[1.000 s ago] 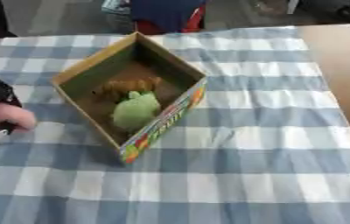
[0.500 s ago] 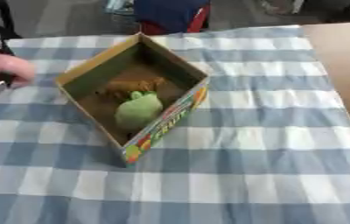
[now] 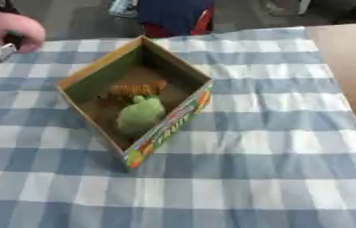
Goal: Pick up objects on the table and place them in the box.
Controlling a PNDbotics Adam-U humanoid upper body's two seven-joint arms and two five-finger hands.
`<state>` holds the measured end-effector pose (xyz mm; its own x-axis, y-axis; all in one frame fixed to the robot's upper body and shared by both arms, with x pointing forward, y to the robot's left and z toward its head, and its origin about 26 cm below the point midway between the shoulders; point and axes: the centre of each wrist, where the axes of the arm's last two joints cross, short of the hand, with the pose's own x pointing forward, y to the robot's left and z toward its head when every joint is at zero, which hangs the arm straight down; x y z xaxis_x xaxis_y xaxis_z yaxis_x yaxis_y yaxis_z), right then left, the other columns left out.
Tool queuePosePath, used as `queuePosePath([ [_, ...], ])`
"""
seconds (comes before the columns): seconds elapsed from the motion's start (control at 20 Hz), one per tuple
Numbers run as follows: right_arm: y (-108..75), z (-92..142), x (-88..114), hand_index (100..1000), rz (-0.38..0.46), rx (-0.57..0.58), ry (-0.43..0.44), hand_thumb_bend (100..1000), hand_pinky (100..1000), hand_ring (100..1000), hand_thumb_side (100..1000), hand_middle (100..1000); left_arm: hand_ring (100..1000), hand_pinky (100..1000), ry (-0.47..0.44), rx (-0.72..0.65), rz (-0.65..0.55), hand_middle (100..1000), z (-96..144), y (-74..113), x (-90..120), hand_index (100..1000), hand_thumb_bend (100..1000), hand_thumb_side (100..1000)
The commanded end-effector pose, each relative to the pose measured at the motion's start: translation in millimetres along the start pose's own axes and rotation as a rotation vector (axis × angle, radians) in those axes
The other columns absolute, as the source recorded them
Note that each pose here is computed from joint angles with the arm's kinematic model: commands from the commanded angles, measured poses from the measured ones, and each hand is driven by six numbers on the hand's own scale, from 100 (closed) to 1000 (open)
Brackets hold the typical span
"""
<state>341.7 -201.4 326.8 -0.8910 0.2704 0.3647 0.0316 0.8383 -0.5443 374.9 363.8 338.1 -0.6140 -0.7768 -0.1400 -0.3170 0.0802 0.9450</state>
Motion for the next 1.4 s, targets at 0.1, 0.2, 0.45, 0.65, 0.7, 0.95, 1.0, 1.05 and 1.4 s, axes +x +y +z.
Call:
queuePosePath([
  [0.1,-1.6,-9.2,12.5,931,-0.007,-0.009,-0.049,100,701,773,858,690,587,184,-0.020,0.113,-0.045,444,-18.9,15.3,-0.3,586,100,123],
  [0.2,2.5,-13.0,16.3,931,-0.028,-0.009,-0.064,100,700,773,857,690,589,188,-0.020,0.168,-0.065,447,-31.4,16.2,2.1,588,100,121],
  [0.45,11.0,-21.7,26.6,931,-0.075,-0.016,-0.106,100,700,773,854,690,591,189,-0.057,0.258,-0.126,449,-61.6,6.3,16.6,589,100,123],
  [0.65,15.3,-25.4,32.4,931,-0.104,-0.025,-0.127,100,700,773,852,690,591,188,-0.077,0.275,-0.129,448,-79.9,-10.9,27.8,589,100,126],
  [0.7,16.2,-26.0,33.3,931,-0.110,-0.026,-0.130,100,700,773,852,690,590,187,-0.084,0.272,-0.132,448,-83.2,-14.3,29.7,588,100,128],
  [0.95,20.0,-27.3,36.3,931,-0.134,-0.028,-0.138,100,700,773,852,690,588,183,-0.114,0.212,-0.139,447,-95.4,-37.3,33.3,589,100,128],
  [1.0,20.1,-26.9,36.2,931,-0.135,-0.028,-0.136,100,701,772,852,689,589,184,-0.123,0.199,-0.139,450,-97.2,-41.3,34.3,593,100,126],
  [1.05,20.3,-26.7,36.1,931,-0.136,-0.027,-0.134,100,701,772,853,689,590,185,-0.136,0.184,-0.141,452,-99.2,-45.8,36.1,596,100,126],
  [1.4,18.9,-25.1,34.7,931,-0.131,-0.030,-0.125,100,701,772,854,688,601,197,-0.177,0.046,-0.150,469,-100.0,-79.8,39.6,621,100,109],
])
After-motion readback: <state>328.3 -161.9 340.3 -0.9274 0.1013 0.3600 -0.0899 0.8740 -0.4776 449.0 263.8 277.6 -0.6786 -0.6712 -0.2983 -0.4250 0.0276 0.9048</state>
